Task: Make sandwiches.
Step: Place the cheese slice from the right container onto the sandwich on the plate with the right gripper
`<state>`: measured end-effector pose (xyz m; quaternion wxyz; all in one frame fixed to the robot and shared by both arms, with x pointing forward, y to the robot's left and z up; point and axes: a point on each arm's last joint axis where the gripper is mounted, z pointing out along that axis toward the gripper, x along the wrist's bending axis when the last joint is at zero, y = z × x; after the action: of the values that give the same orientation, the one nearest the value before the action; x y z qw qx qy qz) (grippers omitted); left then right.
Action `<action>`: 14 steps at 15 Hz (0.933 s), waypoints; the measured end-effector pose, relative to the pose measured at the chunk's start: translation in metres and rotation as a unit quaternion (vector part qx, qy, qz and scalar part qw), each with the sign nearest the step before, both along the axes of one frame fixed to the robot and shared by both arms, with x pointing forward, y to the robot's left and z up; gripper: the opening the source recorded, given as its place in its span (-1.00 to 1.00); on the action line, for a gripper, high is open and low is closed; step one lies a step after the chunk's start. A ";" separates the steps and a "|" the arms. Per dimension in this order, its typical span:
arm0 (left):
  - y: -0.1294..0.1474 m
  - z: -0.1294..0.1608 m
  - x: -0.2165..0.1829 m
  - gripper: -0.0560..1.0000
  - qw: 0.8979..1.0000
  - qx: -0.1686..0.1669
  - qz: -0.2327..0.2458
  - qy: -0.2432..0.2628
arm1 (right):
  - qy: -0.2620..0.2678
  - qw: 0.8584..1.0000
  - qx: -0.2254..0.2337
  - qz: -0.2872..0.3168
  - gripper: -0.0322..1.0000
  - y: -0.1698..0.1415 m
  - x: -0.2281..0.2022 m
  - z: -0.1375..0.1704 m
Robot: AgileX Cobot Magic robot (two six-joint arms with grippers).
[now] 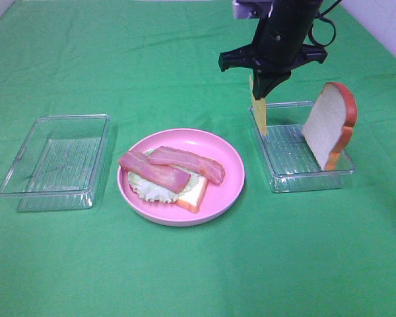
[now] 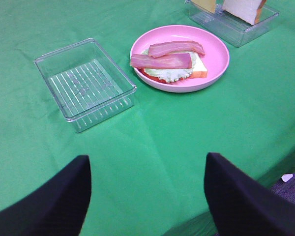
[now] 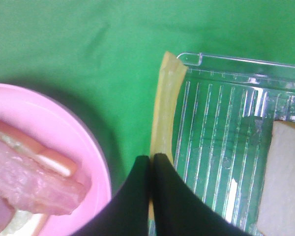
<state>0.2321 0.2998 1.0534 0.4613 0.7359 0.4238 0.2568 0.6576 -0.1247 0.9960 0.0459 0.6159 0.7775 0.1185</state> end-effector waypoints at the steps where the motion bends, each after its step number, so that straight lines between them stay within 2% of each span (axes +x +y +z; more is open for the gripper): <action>1: 0.000 0.000 0.000 0.30 1.000 0.000 0.000 0.000 | -0.001 0.999 0.029 0.030 -0.94 0.002 -0.010 0.023; 3: 0.000 0.000 0.000 0.30 1.000 0.000 0.000 0.000 | 0.015 0.995 0.071 0.064 -0.94 0.009 -0.018 0.032; 4: 0.000 0.000 0.000 0.30 1.000 0.000 0.000 0.000 | 0.033 0.989 0.110 0.092 -0.94 0.016 -0.023 0.034; 6: 0.000 0.000 0.000 0.30 1.000 0.000 0.000 0.000 | 0.054 0.971 0.191 0.129 -0.94 0.031 -0.030 0.036; 7: 0.000 0.000 0.000 0.30 1.000 0.000 0.000 0.000 | 0.059 0.966 0.211 0.136 -0.94 0.034 -0.032 0.035; 10: 0.000 0.000 0.000 0.30 1.000 0.000 0.000 0.000 | 0.102 0.938 0.293 0.156 -0.94 0.047 -0.040 0.020; 11: 0.000 0.000 0.000 0.30 1.000 0.000 0.000 0.000 | 0.129 0.930 0.302 0.166 -0.94 0.058 -0.042 0.000; 14: 0.000 0.000 0.000 0.30 1.000 0.000 0.000 0.000 | 0.158 0.924 0.295 0.183 -0.94 0.088 -0.053 -0.026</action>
<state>0.2321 0.2998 1.0534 0.4613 0.7359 0.4238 0.2568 0.6045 -0.0370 0.9696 -0.2838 0.4591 0.8040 0.2495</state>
